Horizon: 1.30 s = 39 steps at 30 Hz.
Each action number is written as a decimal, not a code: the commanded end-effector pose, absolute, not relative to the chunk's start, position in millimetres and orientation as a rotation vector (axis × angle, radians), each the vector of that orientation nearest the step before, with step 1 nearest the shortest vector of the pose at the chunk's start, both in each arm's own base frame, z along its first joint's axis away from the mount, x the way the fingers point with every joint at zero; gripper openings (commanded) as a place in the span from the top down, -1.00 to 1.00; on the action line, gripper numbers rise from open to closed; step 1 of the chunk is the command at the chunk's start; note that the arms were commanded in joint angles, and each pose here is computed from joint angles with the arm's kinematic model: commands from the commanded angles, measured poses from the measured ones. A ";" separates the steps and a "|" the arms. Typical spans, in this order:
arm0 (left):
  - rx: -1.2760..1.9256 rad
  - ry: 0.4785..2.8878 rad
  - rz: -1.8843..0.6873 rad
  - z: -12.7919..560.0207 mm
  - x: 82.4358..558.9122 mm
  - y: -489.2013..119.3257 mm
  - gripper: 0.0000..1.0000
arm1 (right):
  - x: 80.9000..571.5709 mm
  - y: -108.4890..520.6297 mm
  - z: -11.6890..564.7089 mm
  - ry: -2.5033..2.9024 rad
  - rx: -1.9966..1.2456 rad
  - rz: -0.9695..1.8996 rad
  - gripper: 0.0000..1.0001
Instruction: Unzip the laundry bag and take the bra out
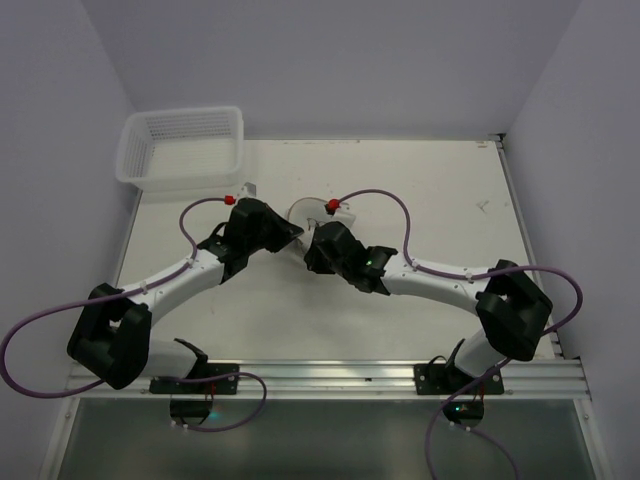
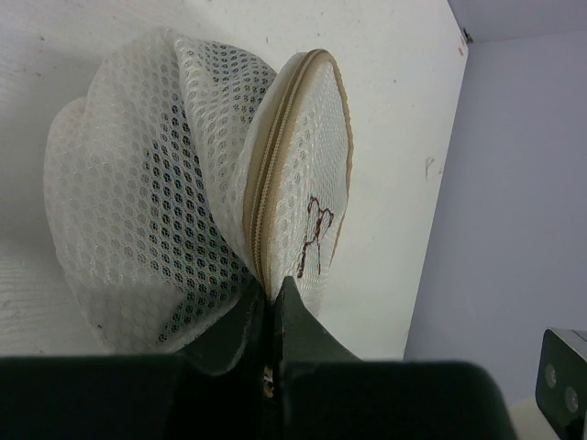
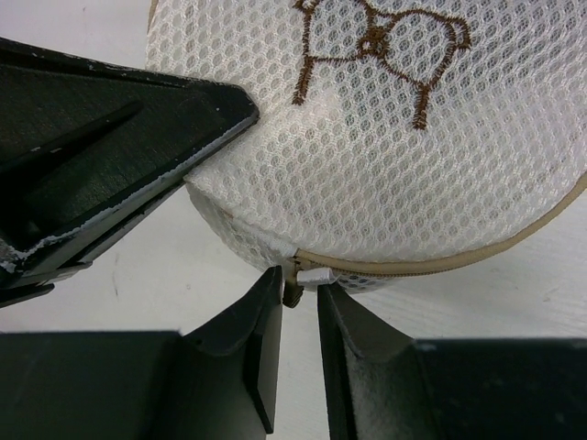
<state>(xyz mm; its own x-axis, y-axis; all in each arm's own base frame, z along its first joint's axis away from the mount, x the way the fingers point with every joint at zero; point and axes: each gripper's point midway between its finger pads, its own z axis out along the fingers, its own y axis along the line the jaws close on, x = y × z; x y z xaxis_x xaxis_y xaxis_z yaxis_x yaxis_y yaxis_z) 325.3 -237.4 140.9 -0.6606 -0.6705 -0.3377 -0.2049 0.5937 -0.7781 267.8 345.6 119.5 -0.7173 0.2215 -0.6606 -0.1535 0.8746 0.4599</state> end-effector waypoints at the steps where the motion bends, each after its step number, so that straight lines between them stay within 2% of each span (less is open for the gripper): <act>1: -0.651 2.130 -1.000 164.3 335.8 -244.5 1.00 | 277.0 347.5 136.7 2.229 0.107 0.642 0.52; 4: -0.645 2.134 -0.995 162.7 335.4 -243.7 1.00 | 276.0 344.9 136.3 2.227 0.105 0.638 0.77; 5: -0.645 2.136 -0.991 161.6 335.1 -243.2 1.00 | 275.4 344.0 136.4 2.226 0.102 0.637 0.97; 6: -0.641 2.139 -0.981 160.0 334.8 -242.3 1.00 | 274.9 342.8 136.6 2.225 0.093 0.633 1.00; 15: -0.518 2.176 -0.875 140.5 346.7 -217.2 1.00 | 266.9 282.9 121.6 2.227 0.053 0.542 1.00; 21: -0.293 2.236 -0.948 126.5 360.1 -217.6 1.00 | 259.8 235.3 102.7 2.242 0.014 0.485 1.00; 27: -0.023 2.306 -1.006 107.7 383.6 -236.6 1.00 | 261.9 237.0 118.6 2.205 -0.066 0.520 1.00; 29: 0.003 2.283 -1.018 121.6 403.5 -245.1 1.00 | 261.7 252.8 125.4 2.209 -0.076 0.603 1.00; 32: -0.063 2.254 -1.088 135.0 418.2 -256.1 0.46 | 264.0 279.2 141.1 2.203 -0.043 0.721 1.00; 33: -0.088 2.230 -1.088 143.5 420.0 -254.9 -0.12 | 263.4 288.3 136.9 2.228 -0.026 0.735 1.00; 36: -0.196 2.191 -1.051 160.6 415.5 -243.0 -0.84 | 271.0 311.7 153.8 2.203 -0.008 0.780 1.00; 39: -0.328 2.210 -0.972 159.6 396.0 -222.2 -0.98 | 274.5 332.4 156.0 2.217 -0.011 0.810 1.00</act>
<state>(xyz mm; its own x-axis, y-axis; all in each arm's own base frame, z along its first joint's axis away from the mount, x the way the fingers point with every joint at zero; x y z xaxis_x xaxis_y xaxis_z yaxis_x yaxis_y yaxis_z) 401.4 -242.5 125.8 -0.8066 -0.3711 -0.4601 0.0969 0.6848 -0.7222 268.4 306.9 129.9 -0.7136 0.1799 -0.6771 -0.2407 0.8447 0.4781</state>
